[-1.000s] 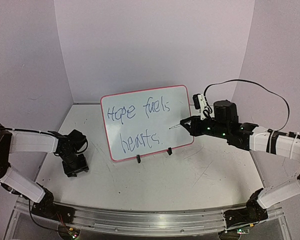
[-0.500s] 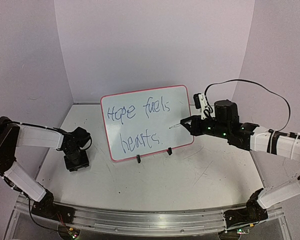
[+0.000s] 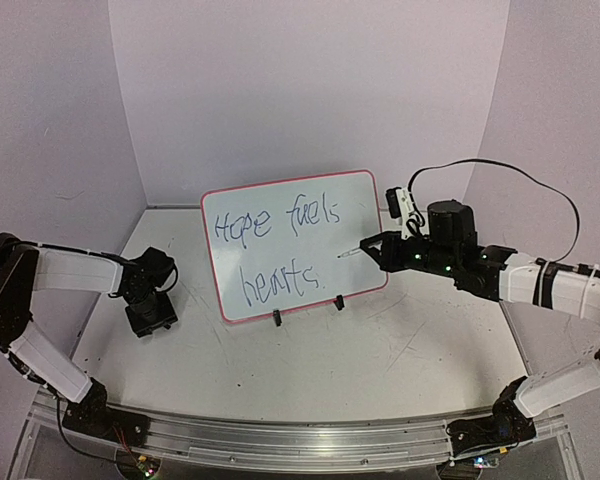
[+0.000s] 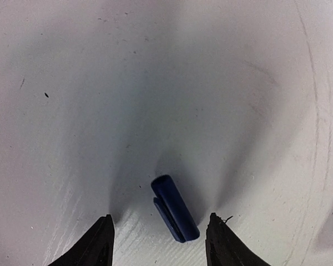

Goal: Write a sentence on the whiteboard
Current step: Pick up the pen cap from the center of the board.

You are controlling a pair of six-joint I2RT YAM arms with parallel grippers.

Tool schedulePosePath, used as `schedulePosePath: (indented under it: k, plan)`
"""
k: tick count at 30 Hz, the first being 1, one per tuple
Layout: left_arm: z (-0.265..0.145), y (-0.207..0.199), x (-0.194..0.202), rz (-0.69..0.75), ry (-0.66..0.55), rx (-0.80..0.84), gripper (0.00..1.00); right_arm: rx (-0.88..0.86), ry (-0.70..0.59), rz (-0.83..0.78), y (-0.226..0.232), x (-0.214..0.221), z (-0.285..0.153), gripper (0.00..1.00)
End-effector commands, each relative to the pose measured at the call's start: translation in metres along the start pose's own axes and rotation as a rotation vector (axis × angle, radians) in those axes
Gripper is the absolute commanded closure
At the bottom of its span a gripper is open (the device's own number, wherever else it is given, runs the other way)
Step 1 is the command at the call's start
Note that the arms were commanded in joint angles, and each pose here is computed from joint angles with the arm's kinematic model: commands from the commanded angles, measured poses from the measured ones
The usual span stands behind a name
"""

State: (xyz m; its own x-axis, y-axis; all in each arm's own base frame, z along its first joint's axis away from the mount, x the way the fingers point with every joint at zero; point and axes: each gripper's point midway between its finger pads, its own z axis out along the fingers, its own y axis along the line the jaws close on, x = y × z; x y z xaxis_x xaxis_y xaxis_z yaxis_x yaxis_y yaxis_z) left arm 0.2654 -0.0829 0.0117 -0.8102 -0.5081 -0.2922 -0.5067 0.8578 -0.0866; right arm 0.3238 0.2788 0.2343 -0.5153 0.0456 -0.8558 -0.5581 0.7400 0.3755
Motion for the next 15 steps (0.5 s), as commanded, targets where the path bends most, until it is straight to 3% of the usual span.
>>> schedulePosePath:
  k: [1,8,15]
  plan:
    - [0.001,-0.011,-0.017,-0.079,-0.026,0.031,0.45,-0.023,-0.038,0.007,0.003,-0.007,0.0,1.0]
    - [0.013,-0.015,-0.005,-0.087,0.028,0.047,0.58,-0.023,-0.049,0.007,0.004,-0.01,-0.002,1.0]
    - [0.005,-0.017,-0.011,-0.051,-0.024,0.09,0.76,-0.028,-0.045,-0.002,0.004,-0.01,0.0,1.0]
